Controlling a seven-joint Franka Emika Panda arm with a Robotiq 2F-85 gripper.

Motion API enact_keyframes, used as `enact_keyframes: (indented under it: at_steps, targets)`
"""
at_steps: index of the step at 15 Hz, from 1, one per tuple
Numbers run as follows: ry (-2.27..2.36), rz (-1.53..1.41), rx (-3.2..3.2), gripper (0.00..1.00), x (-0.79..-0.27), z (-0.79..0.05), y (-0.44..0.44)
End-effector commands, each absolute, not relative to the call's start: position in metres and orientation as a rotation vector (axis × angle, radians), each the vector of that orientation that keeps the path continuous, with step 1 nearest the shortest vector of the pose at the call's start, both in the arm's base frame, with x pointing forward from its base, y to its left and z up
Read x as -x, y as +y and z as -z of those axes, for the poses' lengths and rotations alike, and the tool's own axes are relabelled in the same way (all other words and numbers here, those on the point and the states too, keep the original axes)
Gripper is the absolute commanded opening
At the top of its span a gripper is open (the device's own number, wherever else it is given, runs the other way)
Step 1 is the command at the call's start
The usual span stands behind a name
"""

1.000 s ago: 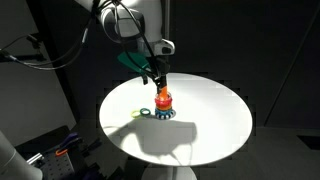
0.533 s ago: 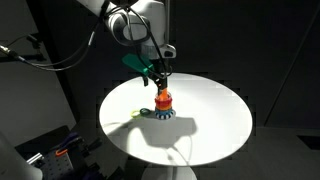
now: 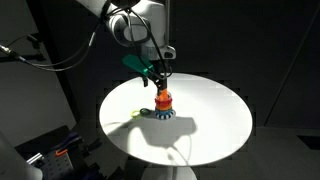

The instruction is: Take the clear ring off the stack and put it on the table

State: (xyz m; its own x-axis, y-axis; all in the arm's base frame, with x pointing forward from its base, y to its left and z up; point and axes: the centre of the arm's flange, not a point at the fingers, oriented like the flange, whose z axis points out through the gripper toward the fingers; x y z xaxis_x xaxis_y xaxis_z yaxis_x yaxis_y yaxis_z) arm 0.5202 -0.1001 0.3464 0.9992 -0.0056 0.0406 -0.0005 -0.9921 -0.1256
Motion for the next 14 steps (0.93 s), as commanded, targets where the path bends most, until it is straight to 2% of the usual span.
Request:
enact_keyframes:
  at_steps: [1, 14]
  targets:
    - [0.021, 0.078, 3.029, 1.00, -0.523, -0.344, -0.100]
    - [-0.021, 0.211, 3.092, 1.00, -0.535, -0.322, -0.089]
